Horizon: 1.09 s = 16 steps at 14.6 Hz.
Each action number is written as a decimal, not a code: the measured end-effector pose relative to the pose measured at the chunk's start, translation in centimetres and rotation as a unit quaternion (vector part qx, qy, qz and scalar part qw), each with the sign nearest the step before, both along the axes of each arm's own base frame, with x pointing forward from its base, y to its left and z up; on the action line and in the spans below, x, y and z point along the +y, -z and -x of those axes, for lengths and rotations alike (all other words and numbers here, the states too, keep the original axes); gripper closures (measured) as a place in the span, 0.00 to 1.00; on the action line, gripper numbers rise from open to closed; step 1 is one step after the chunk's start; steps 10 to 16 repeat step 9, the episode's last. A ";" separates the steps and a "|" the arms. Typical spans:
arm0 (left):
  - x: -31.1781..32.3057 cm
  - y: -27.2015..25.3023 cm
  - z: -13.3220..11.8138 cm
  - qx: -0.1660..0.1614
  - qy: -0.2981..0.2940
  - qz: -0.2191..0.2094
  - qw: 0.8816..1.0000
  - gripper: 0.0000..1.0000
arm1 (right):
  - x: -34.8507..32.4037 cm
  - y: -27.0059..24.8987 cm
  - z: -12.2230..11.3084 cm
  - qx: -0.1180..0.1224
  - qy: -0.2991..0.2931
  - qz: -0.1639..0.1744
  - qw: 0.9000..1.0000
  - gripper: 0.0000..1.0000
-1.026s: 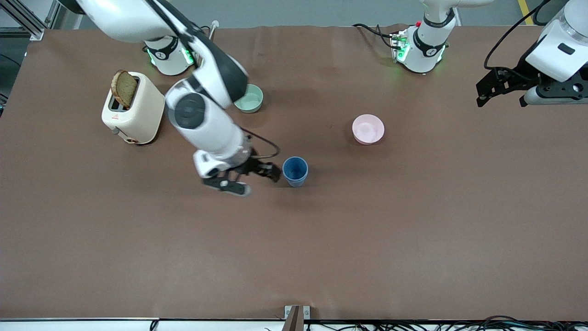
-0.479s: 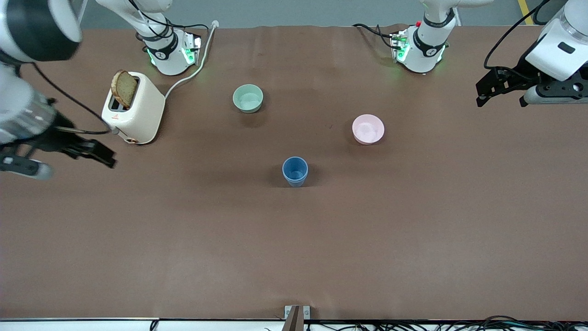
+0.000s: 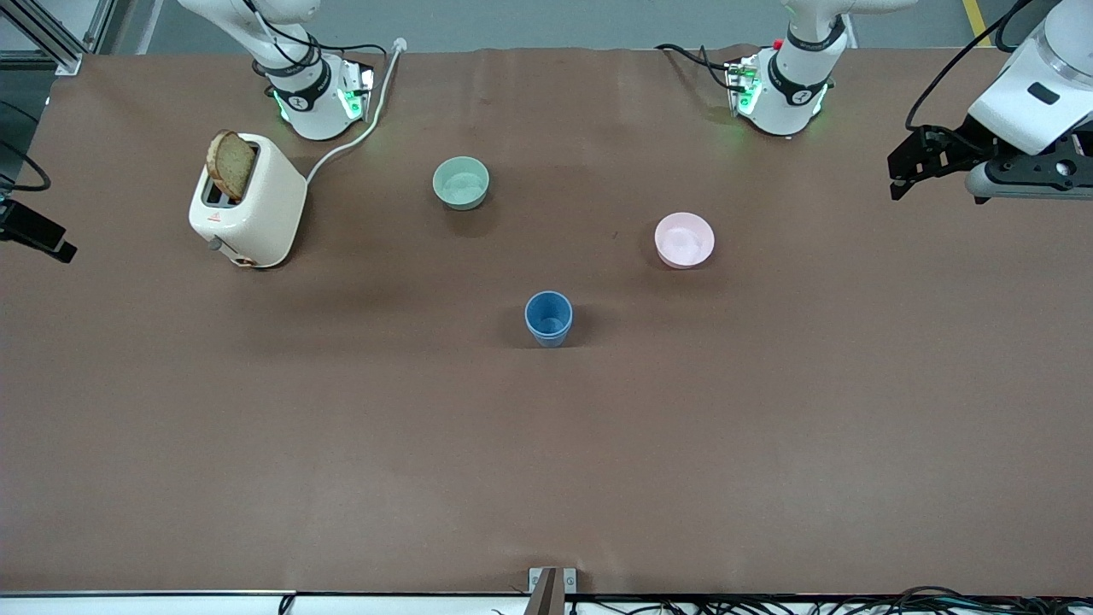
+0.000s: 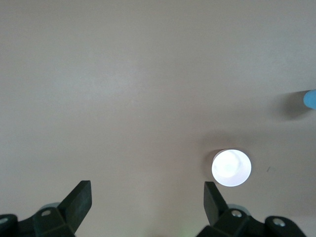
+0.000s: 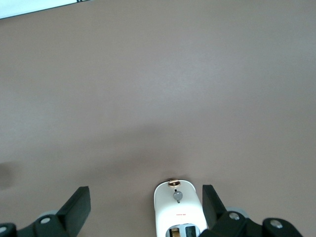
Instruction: Stack blue cups with both arms
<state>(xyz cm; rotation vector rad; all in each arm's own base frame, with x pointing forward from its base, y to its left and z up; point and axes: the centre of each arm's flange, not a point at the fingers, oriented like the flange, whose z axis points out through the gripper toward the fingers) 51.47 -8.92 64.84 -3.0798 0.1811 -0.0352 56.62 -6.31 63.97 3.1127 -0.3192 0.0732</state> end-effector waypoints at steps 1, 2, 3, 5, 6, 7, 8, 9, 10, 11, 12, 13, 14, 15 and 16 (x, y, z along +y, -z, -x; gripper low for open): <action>-0.1 -0.2 -0.2 0.000 0.001 -0.001 1.000 0.00 | 0.4 0.0 -0.1 -0.002 -0.003 -0.002 1.000 0.00; -0.1 -0.4 -0.3 -0.001 0.001 -0.001 1.000 0.00 | 0.7 -0.1 -0.1 -0.003 -0.005 -0.003 1.000 0.00; 0.0 -0.6 -0.5 -0.003 0.000 -0.001 1.000 0.00 | 1.1 -0.2 -0.2 -0.005 -0.008 -0.003 1.000 0.00; 0.0 -0.9 -0.6 -0.004 0.000 0.000 1.000 0.00 | 1.4 -0.8 -0.2 -0.012 -0.011 -0.002 1.000 0.00; 0.0 -0.9 -0.7 -0.005 0.000 0.000 1.000 0.00 | 1.5 -1.0 -0.2 -0.014 -0.012 -0.002 1.000 0.00; 0.0 -1.0 -0.7 -0.005 -0.001 0.000 1.000 0.00 | 1.5 -1.2 -0.2 -0.015 -0.012 -0.002 1.000 0.00; 0.1 -1.0 -0.7 -0.005 -0.001 0.000 1.000 0.00 | 1.5 -1.2 -0.2 -0.016 -0.012 -0.002 1.000 0.00; 0.1 -1.0 -0.7 -0.005 -0.002 0.000 1.000 0.00 | 1.5 -1.3 -0.2 -0.016 -0.012 -0.002 1.000 0.00; 0.1 -1.0 -0.7 -0.005 -0.002 0.000 1.000 0.00 | 1.5 -1.3 -0.2 -0.016 -0.012 -0.002 1.000 0.00; 0.1 -1.0 -0.7 -0.005 -0.002 0.000 1.000 0.00 | 1.5 -1.3 -0.2 -0.016 -0.012 -0.002 1.000 0.00; 0.1 -1.0 -0.7 -0.005 -0.002 0.000 1.000 0.00 | 1.5 -1.3 -0.2 -0.016 -0.012 -0.002 1.000 0.00; 0.1 -1.0 -0.7 -0.005 -0.002 0.000 1.000 0.00 | 1.5 -1.3 -0.2 -0.016 -0.012 -0.002 1.000 0.00; 0.1 -1.0 -0.7 -0.005 -0.002 0.000 1.000 0.00 | 1.5 -1.3 -0.2 -0.016 -0.012 -0.002 1.000 0.00; 0.1 -1.0 -0.7 -0.005 -0.002 0.000 1.000 0.00 | 1.5 -1.3 -0.2 -0.016 -0.012 -0.002 1.000 0.00; 0.1 -1.0 -0.7 -0.005 -0.002 0.000 1.000 0.00 | 1.5 -1.3 -0.2 -0.016 -0.012 -0.002 1.000 0.00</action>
